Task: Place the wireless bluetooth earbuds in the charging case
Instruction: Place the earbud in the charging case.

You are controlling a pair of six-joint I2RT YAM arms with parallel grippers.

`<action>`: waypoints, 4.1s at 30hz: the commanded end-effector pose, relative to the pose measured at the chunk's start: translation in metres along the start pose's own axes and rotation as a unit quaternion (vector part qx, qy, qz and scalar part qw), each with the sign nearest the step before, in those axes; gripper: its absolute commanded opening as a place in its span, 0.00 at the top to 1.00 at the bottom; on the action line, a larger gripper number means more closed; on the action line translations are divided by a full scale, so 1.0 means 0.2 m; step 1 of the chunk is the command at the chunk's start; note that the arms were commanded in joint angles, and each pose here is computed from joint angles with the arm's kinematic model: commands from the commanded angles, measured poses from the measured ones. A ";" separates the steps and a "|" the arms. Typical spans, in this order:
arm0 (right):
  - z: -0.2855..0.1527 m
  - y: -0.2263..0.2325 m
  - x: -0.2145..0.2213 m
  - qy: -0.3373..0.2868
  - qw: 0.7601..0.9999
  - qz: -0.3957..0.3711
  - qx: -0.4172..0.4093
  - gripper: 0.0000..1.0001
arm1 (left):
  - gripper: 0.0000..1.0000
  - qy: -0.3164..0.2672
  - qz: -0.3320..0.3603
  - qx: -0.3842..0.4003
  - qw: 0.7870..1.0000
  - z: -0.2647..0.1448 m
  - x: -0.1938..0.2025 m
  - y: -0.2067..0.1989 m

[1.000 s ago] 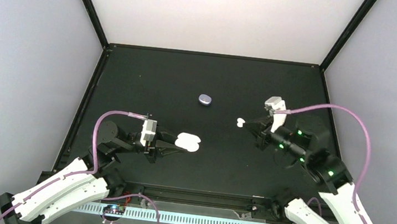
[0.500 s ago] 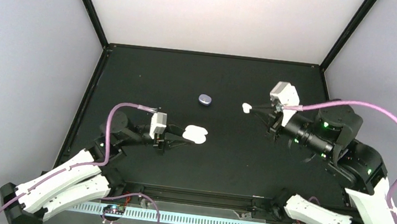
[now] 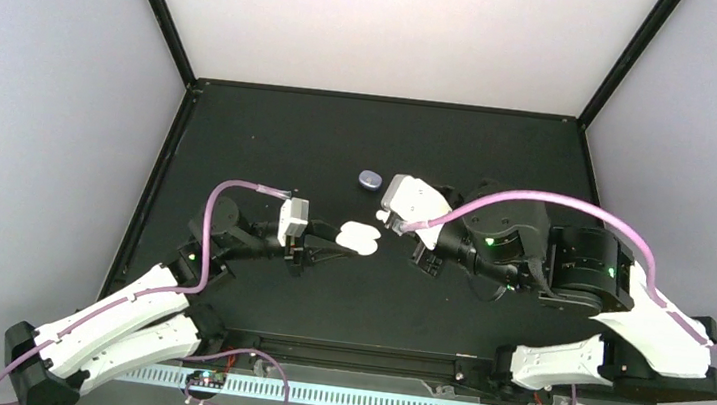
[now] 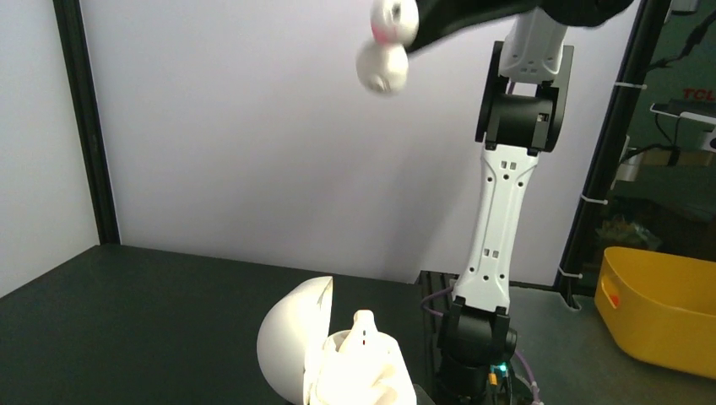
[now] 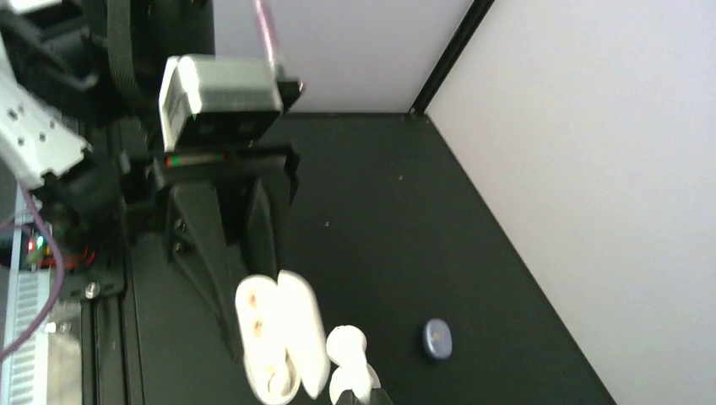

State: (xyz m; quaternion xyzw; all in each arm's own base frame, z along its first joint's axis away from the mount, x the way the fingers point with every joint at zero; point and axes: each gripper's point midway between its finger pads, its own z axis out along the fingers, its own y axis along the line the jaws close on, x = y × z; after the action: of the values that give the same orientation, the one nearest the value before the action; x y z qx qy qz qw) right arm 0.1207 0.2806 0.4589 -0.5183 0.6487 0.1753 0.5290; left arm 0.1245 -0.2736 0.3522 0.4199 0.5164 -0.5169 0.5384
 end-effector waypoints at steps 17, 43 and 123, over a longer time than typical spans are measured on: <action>-0.11 0.25 0.10 -0.004 0.992 0.026 -0.124 0.99 | 0.98 -0.020 0.066 0.029 0.997 -0.04 -0.07 -0.09; 0.23 0.38 0.13 0.063 0.993 -0.058 -0.083 0.99 | 0.98 0.014 0.098 0.049 0.994 -0.06 -0.02 -0.15; 0.44 0.48 0.28 0.136 0.984 -0.081 -0.080 0.99 | 0.98 -0.005 0.093 0.043 0.995 -0.07 -0.07 -0.16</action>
State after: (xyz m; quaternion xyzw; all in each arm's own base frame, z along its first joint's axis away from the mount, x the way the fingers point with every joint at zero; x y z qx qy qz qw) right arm 0.0922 0.3483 0.3520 -0.6244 0.6538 0.1045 0.4145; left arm 0.1023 -0.2673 0.3311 0.4897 0.4999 -0.4786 0.5303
